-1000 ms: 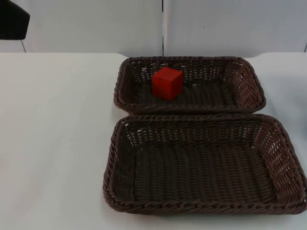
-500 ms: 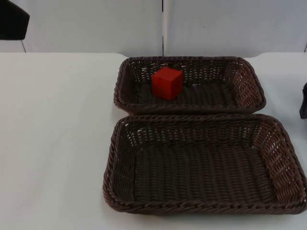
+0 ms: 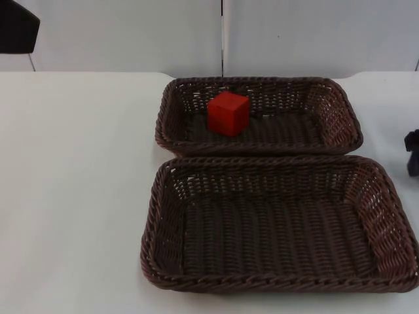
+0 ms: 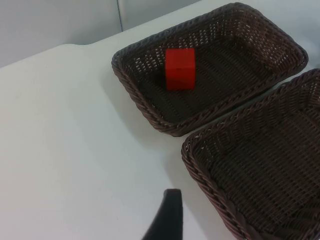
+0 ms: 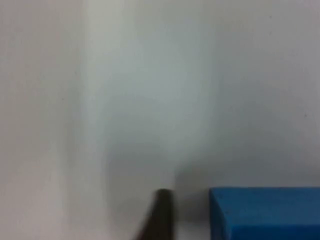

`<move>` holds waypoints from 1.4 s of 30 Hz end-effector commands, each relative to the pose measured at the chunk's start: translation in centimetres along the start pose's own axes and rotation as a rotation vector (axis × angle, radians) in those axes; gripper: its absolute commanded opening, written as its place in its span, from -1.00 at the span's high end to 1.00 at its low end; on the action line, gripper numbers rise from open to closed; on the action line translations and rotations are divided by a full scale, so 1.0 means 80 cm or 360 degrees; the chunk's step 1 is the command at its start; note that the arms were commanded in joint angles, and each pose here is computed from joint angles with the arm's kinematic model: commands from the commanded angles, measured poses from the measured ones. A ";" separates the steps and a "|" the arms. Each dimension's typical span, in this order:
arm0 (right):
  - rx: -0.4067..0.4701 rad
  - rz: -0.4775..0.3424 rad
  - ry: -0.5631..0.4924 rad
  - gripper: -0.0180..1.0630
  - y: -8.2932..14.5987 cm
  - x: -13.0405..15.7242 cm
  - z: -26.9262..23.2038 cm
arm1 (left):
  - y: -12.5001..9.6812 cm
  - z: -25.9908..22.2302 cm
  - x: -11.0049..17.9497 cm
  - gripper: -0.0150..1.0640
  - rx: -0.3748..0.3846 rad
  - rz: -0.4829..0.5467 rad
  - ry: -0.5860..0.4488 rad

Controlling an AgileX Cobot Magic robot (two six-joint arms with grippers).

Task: Pick up one cube with the left hand and place it into the upper basket. Pick up one cube with the right hand and place it into the lower basket.

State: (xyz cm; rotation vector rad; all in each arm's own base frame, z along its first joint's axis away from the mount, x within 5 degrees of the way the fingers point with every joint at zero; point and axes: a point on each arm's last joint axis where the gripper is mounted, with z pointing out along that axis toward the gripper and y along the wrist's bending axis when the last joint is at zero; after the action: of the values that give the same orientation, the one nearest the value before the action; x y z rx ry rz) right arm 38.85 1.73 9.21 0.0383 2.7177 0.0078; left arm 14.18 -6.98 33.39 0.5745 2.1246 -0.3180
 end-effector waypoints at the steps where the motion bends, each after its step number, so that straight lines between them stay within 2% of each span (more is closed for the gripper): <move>1: 0.0005 0.0007 -0.0011 -0.18 -0.002 -0.003 -0.002 | 0.000 -0.002 0.000 -0.47 -0.0005 0.0011 -0.0023; 2: 0.0006 0.0007 -0.0004 0.03 -0.003 -0.002 -0.002 | 0.000 -0.002 0.000 -0.47 -0.0005 0.0011 -0.0023; 3: 0.0006 0.0007 -0.0004 0.03 -0.003 -0.002 -0.002 | 0.000 -0.002 0.000 -0.47 -0.0005 0.0011 -0.0023; 7: 0.0013 0.0007 0.0032 0.80 -0.003 -0.001 -0.007 | 0.000 -0.002 0.000 -0.47 -0.0005 0.0011 -0.0023; 8: 0.0013 0.0007 0.0032 0.80 -0.003 -0.001 -0.007 | 0.000 -0.002 0.000 -0.47 -0.0005 0.0011 -0.0023; 9: 0.0013 0.0008 0.0028 0.95 -0.003 -0.003 -0.011 | 0.000 -0.002 0.000 -0.47 -0.0006 0.0013 -0.0023; 17: 0.0020 -0.0009 -0.0025 0.97 -0.004 -0.017 -0.064 | 0.000 -0.002 0.000 -0.47 -0.0008 0.0016 -0.0020; 26: 0.0019 -0.0011 -0.0228 0.97 -0.006 -0.032 -0.169 | -0.001 -0.002 0.000 -0.47 -0.0003 0.0011 -0.0018; 37: 0.0018 -0.0013 -0.0455 0.97 -0.009 -0.021 -0.286 | -0.001 -0.002 0.000 -0.47 -0.0001 0.0008 -0.0018; 42: 0.0015 -0.0020 -0.0552 0.97 -0.011 -0.014 -0.320 | -0.001 -0.002 0.000 -0.47 -0.0001 0.0008 -0.0018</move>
State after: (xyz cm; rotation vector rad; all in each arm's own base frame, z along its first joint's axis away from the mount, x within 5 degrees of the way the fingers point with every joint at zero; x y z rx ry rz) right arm 29.88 1.06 32.04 0.0292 2.3971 -0.0057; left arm 14.18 -6.98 33.39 0.5745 2.1246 -0.3180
